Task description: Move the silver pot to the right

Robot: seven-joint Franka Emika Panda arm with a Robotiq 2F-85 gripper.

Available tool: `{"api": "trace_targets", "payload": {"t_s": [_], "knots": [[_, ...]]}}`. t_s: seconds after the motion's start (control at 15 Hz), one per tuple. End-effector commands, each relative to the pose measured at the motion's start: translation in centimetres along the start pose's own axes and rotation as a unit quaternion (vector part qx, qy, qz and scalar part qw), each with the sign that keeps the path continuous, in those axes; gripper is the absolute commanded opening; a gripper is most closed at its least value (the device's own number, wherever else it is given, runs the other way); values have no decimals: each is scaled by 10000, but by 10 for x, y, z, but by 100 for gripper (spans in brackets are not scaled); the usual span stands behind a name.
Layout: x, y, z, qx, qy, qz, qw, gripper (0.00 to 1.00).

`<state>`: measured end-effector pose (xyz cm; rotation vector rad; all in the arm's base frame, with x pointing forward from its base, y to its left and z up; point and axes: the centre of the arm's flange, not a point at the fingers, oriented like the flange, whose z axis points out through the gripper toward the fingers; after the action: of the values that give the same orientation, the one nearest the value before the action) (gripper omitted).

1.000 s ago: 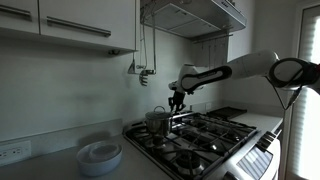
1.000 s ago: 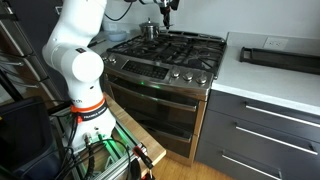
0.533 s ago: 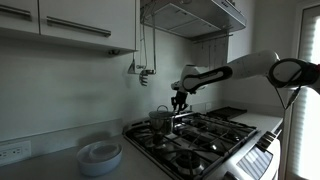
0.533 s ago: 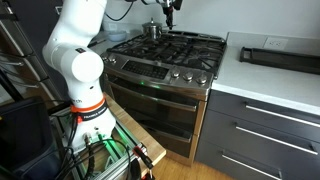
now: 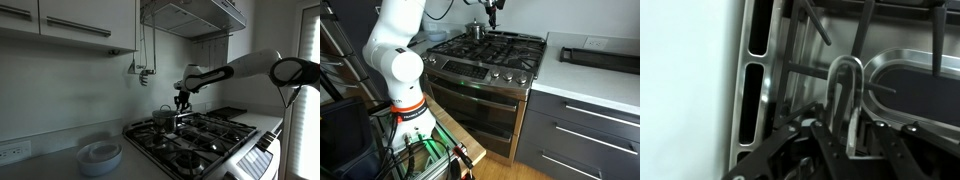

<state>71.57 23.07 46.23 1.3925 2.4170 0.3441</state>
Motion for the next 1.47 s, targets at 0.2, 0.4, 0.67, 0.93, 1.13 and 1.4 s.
{"api": "trace_targets", "payload": {"t_s": [0.2,0.4,0.67,0.93,1.13,1.4], "knots": [[-11,-8,0,34,-209,253,9995,31],[-12,-10,1,28,-235,304,9993,31],[-11,-10,1,31,-240,312,9992,31],[-27,-15,4,119,-443,385,9982,8],[-38,-20,3,139,-524,432,9976,8],[-55,-26,0,135,-642,505,9966,8]]}}
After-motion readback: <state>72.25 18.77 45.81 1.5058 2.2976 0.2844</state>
